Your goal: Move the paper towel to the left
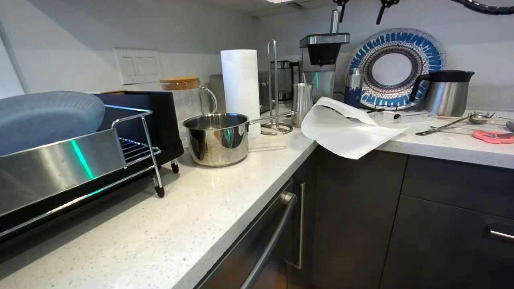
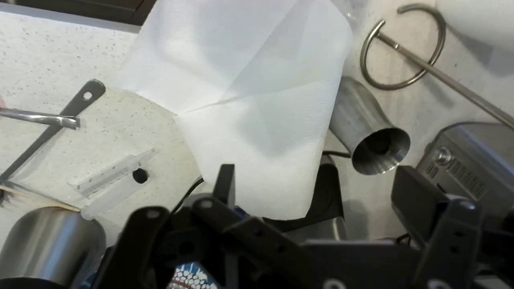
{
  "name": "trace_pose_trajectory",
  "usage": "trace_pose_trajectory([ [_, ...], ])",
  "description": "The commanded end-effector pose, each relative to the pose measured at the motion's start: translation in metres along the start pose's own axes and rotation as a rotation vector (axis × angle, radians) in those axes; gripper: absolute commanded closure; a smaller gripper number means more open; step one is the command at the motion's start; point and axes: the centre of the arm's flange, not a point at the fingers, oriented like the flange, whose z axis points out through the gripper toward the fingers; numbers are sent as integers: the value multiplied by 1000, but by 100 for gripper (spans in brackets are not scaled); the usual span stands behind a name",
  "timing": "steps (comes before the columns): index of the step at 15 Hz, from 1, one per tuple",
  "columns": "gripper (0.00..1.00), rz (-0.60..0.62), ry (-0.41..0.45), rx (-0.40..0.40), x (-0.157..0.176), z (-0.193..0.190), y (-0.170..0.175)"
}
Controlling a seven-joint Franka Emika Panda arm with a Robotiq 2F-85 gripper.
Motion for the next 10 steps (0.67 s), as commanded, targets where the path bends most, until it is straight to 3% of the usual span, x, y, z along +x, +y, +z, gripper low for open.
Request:
trace_pose_trajectory([
  [1,0,-148,-117,58,1,-23,52],
  [4,0,-288,-175,89,4,-40,86],
  [10,0,-561,-265,33,-5,-57,149],
])
